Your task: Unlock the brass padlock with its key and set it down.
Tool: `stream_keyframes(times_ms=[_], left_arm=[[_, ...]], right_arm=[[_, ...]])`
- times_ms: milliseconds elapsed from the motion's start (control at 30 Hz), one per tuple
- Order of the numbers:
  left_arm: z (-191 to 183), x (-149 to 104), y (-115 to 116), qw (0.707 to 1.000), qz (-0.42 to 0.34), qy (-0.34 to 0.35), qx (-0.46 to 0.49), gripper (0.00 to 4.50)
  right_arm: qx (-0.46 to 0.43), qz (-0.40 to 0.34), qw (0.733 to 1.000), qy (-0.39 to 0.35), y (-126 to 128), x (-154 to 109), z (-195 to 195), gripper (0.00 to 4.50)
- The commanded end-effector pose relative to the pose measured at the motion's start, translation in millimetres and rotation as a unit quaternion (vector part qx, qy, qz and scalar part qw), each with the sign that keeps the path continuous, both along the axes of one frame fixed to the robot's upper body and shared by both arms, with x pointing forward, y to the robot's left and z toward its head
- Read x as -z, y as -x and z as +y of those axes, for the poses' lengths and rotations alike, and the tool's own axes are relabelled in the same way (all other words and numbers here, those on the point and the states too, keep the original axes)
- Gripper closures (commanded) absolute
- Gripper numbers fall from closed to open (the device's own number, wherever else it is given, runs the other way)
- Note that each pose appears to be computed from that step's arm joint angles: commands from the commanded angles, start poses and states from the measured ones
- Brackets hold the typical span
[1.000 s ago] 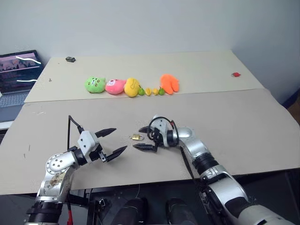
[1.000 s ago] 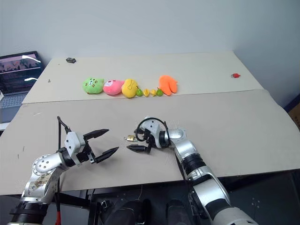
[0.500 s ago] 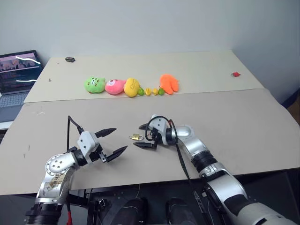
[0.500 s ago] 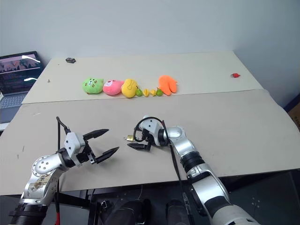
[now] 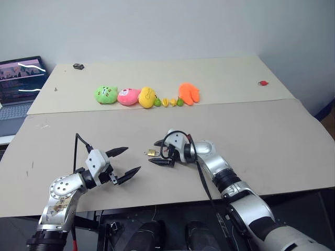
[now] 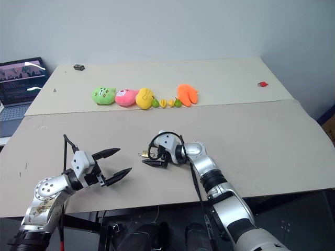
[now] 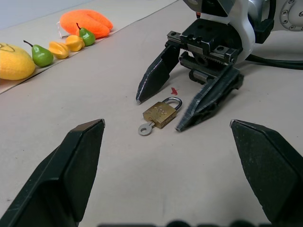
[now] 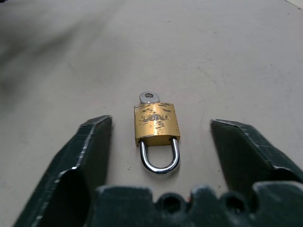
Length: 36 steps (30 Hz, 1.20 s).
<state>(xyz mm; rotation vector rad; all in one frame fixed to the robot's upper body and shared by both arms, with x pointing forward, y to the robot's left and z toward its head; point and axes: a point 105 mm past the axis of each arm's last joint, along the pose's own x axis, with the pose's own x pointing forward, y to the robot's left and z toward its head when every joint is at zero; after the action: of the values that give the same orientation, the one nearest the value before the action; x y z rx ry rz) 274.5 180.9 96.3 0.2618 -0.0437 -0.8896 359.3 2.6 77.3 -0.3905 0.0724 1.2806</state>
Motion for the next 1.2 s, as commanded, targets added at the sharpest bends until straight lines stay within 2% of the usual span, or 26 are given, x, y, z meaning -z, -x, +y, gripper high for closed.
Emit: stream_keyframes(times_ms=[33,167,200,433,700,800,967,1100,1200], left_arm=[[-1.2,-12.7,0.0,1.000,-0.027,0.003,0.004,0.00],[-1.9,-13.7,-1.0,0.999,-0.031,0.004,0.002,0.00],[-1.9,-14.0,-1.4,0.999,-0.033,0.003,0.002,0.00],[0.5,-19.9,-8.9,0.999,-0.042,0.010,-0.011,0.00],[5.1,-22.4,-18.6,0.998,0.001,0.055,-0.028,0.00],[1.9,-16.2,-18.1,0.996,0.047,0.076,-0.018,0.00],[-23.3,-14.4,-13.1,0.972,0.168,0.163,0.023,0.00],[-40.0,-16.5,-6.0,0.947,0.246,0.199,0.053,0.00],[-51.9,-21.2,-4.8,0.930,0.287,0.220,0.071,0.00]], right_arm=[[0.005,-0.026,1.000,0.005,-5.9,-7.4,-0.3,2.13],[0.015,-0.028,0.999,0.008,-9.4,-6.9,-4.8,3.48],[0.016,-0.028,0.999,0.008,-10.1,-6.9,-6.0,3.59],[0.036,-0.027,0.999,-0.001,-16.2,-10.9,-18.0,3.59],[0.028,-0.075,0.997,-0.022,-16.1,-47.3,-48.2,3.59],[0.012,-0.098,0.995,0.004,-10.5,-53.4,-59.2,3.59],[-0.073,-0.148,0.984,0.064,18.8,-62.6,-59.5,3.59],[-0.120,-0.147,0.980,0.064,37.9,-71.5,-53.2,3.59],[-0.124,-0.144,0.980,0.061,38.5,-72.7,-50.3,3.59]])
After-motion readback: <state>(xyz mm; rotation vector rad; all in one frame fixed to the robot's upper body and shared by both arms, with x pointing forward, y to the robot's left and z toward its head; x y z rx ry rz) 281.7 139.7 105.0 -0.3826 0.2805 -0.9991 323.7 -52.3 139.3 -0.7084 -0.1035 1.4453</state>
